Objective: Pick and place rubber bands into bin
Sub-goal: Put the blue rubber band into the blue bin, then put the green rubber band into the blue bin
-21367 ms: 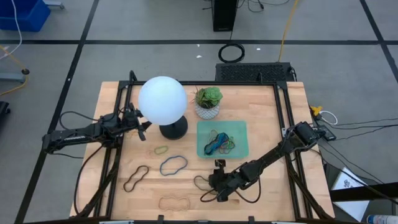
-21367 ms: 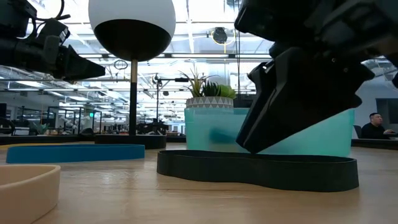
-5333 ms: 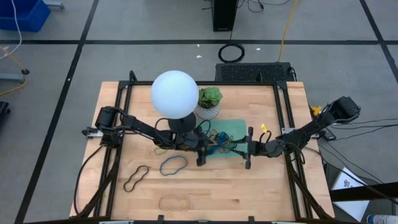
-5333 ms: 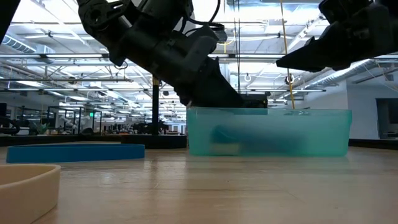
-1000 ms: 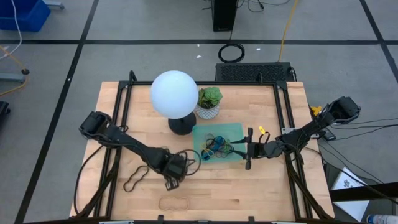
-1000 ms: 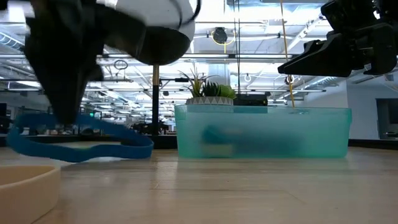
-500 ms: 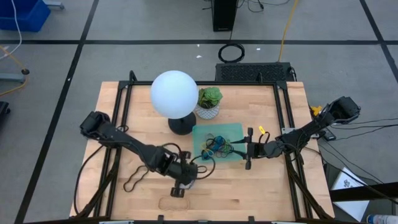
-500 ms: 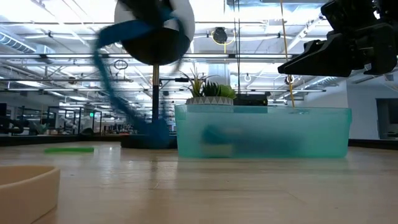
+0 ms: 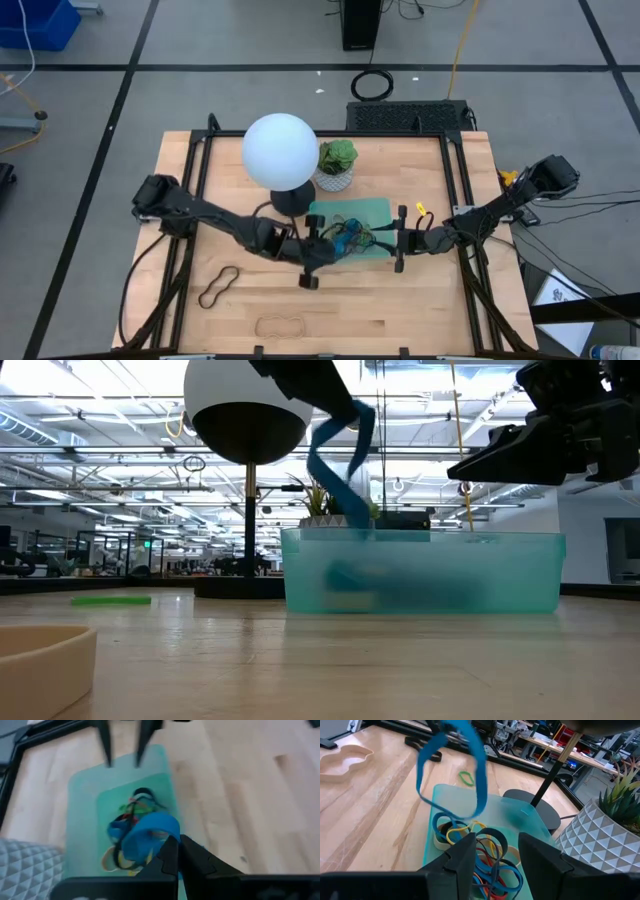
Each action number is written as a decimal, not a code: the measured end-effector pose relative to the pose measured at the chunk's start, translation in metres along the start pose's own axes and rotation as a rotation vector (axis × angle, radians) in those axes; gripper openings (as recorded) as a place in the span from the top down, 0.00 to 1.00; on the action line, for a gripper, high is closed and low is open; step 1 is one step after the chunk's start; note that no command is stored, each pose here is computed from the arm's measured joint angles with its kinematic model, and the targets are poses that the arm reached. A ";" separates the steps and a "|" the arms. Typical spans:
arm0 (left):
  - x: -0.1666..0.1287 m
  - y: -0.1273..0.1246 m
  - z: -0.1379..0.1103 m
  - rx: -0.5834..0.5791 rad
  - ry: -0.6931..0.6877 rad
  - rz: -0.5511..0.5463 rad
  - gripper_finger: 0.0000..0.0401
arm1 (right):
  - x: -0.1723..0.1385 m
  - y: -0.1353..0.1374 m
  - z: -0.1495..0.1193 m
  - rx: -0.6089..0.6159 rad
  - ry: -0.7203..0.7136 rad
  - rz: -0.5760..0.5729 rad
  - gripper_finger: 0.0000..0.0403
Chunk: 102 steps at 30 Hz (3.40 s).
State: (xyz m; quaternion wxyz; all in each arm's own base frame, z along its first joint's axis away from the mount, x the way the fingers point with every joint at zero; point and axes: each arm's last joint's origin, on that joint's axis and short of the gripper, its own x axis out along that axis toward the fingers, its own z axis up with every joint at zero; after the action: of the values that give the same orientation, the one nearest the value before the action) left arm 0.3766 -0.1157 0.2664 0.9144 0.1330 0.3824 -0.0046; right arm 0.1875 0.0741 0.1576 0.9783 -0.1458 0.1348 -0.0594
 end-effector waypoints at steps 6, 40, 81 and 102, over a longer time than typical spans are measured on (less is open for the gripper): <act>0.007 0.024 -0.002 -0.058 0.019 0.048 0.97 | 0.000 0.000 -0.002 -0.011 0.017 0.002 0.65; 0.097 0.030 -0.046 -0.156 0.253 0.042 0.90 | 0.000 0.000 -0.005 -0.027 0.040 0.005 0.65; -0.001 0.044 -0.006 -0.230 0.080 0.032 0.47 | 0.000 0.001 -0.006 -0.040 0.058 0.007 0.65; -0.137 0.007 0.004 -0.286 -0.190 0.196 0.47 | -0.005 -0.007 0.006 0.160 -0.022 0.244 0.65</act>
State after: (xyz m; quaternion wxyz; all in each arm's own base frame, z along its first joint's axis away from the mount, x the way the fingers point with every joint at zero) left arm 0.2833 -0.1226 0.3672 0.9519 0.0373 0.2766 0.1262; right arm 0.1839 0.0703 0.1663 0.9882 -0.0503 0.1355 0.0510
